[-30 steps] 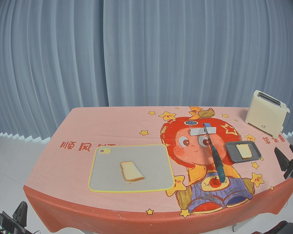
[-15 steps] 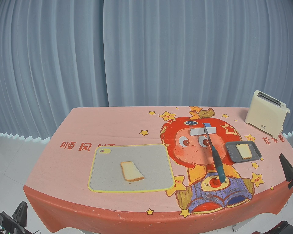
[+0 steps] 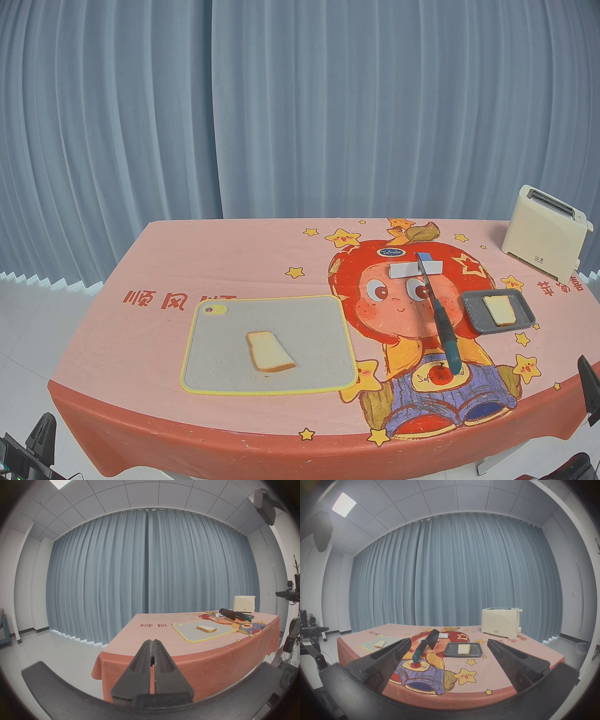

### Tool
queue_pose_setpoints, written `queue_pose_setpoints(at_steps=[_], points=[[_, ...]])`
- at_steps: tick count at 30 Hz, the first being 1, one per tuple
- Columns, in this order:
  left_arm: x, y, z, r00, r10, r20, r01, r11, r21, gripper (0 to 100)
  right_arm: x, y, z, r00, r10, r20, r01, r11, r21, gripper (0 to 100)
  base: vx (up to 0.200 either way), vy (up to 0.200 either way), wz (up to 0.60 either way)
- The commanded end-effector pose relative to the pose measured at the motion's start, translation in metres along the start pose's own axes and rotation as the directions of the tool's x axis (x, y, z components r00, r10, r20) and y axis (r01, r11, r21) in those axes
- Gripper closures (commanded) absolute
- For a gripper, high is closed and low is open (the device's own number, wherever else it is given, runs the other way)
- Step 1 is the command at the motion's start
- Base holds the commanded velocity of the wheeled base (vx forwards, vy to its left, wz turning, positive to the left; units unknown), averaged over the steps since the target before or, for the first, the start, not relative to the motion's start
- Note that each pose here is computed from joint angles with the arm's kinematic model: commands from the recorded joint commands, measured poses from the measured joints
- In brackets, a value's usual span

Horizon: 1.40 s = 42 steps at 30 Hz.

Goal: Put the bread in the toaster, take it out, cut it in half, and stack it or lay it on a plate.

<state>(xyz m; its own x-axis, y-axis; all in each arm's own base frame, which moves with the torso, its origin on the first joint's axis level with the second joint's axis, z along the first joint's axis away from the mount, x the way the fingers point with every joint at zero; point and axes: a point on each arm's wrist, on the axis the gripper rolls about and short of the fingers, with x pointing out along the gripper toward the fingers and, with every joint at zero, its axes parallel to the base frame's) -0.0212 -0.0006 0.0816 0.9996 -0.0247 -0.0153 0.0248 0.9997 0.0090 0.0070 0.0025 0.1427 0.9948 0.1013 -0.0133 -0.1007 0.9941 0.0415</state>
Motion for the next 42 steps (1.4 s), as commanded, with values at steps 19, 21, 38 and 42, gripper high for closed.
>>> queue_pose_setpoints(at_steps=[19, 21, 38, 42], points=[[0.001, 0.0, -0.005, 1.0, 0.0, -0.018, 0.0, 1.0, -0.001, 100, -0.022, 0.001, -0.042, 0.995, 0.007, 0.1, -0.006, 1.0, -0.011, 0, 0.0, 0.0, 0.0], [0.001, 0.0, -0.005, 1.0, 0.0, -0.018, 0.0, 1.0, -0.001, 100, -0.023, 0.001, -0.046, 0.994, 0.008, 0.106, -0.007, 1.0, -0.011, 0, 0.0, 0.0, 0.0], [0.001, 0.0, -0.005, 1.0, 0.0, -0.018, 0.0, 1.0, -0.001, 100, -0.029, 0.0, -0.062, 0.998, 0.005, 0.056, -0.005, 1.0, 0.003, 0, 0.0, 0.0, 0.0], [0.001, 0.0, -0.005, 1.0, 0.0, -0.018, 0.0, 1.0, -0.001, 100, -0.029, 0.0, -0.063, 0.998, -0.025, 0.056, 0.026, 1.0, -0.004, 0, 0.0, 0.0, 0.0]])
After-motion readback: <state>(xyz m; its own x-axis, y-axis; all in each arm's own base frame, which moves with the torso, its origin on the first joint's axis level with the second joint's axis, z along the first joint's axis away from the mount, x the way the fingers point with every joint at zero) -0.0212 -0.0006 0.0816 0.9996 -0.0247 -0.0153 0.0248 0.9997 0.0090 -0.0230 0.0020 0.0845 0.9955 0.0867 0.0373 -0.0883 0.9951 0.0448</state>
